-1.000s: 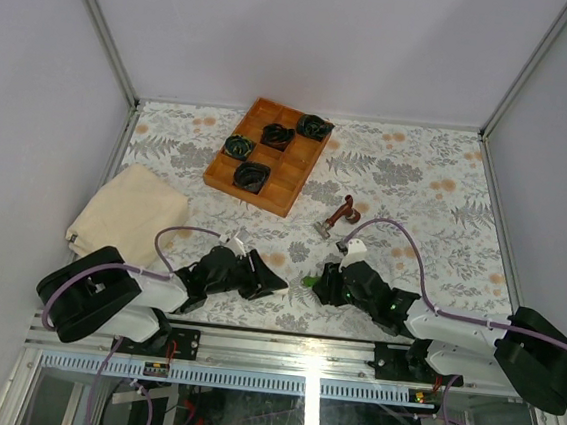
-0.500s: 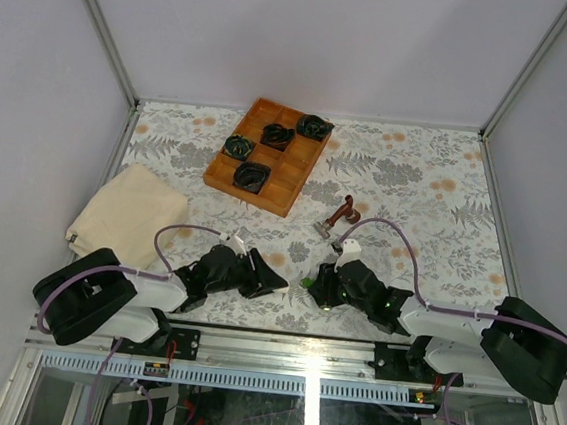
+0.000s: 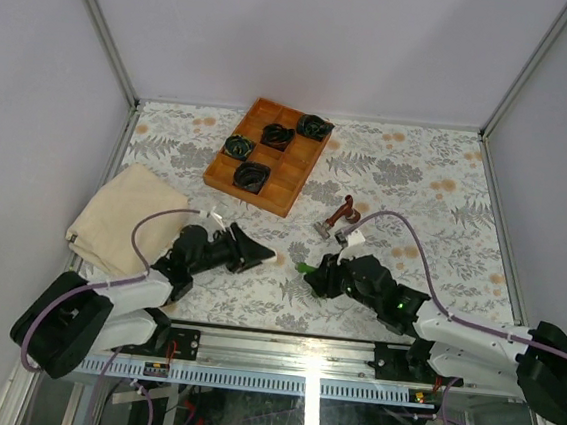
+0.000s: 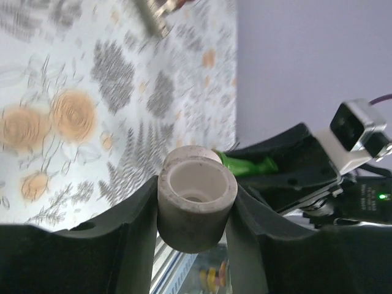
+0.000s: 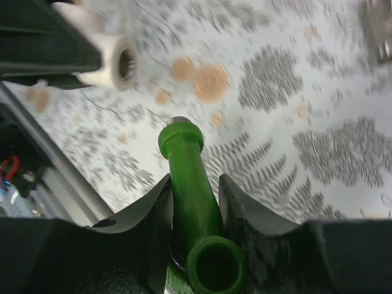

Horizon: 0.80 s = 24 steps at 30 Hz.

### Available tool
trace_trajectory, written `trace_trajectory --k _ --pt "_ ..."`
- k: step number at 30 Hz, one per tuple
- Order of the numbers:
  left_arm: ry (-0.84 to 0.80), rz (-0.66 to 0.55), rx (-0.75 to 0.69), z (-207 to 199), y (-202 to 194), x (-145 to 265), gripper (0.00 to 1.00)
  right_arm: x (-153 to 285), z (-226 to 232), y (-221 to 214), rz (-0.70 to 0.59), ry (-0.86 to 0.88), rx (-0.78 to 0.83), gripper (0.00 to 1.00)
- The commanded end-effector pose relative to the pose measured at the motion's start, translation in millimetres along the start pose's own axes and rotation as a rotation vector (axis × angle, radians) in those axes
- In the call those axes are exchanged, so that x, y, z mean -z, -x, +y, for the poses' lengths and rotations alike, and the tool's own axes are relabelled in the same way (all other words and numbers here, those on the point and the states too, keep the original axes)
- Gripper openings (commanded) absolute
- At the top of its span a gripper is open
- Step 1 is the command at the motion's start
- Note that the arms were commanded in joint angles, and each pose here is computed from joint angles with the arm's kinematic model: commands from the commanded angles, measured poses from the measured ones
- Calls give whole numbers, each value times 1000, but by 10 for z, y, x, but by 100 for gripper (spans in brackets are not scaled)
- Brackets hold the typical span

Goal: Install the water faucets

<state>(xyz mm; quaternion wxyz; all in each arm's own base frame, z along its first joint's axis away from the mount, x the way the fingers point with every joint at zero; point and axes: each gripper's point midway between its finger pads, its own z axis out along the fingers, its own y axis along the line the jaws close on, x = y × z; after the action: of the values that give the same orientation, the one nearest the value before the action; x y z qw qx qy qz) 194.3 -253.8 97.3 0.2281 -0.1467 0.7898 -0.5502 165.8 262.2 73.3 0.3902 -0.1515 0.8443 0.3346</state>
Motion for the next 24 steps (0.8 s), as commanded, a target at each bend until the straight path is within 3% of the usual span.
trace_trajectory --k 1,7,10,18,24 --pt "-272 57 -155 -726 265 247 0 153 507 784 -215 161 106 0" --pt "-507 252 -253 -1357 316 657 0 453 834 1310 -364 299 256 0" --pt "-544 359 -281 -1503 271 753 0 641 1009 1490 -405 371 328 0" --pt "-594 430 -373 -1753 225 899 0 910 1375 1653 -400 515 454 0" --pt "-607 411 -371 -1883 267 908 0 927 1497 1611 -384 592 415 0"
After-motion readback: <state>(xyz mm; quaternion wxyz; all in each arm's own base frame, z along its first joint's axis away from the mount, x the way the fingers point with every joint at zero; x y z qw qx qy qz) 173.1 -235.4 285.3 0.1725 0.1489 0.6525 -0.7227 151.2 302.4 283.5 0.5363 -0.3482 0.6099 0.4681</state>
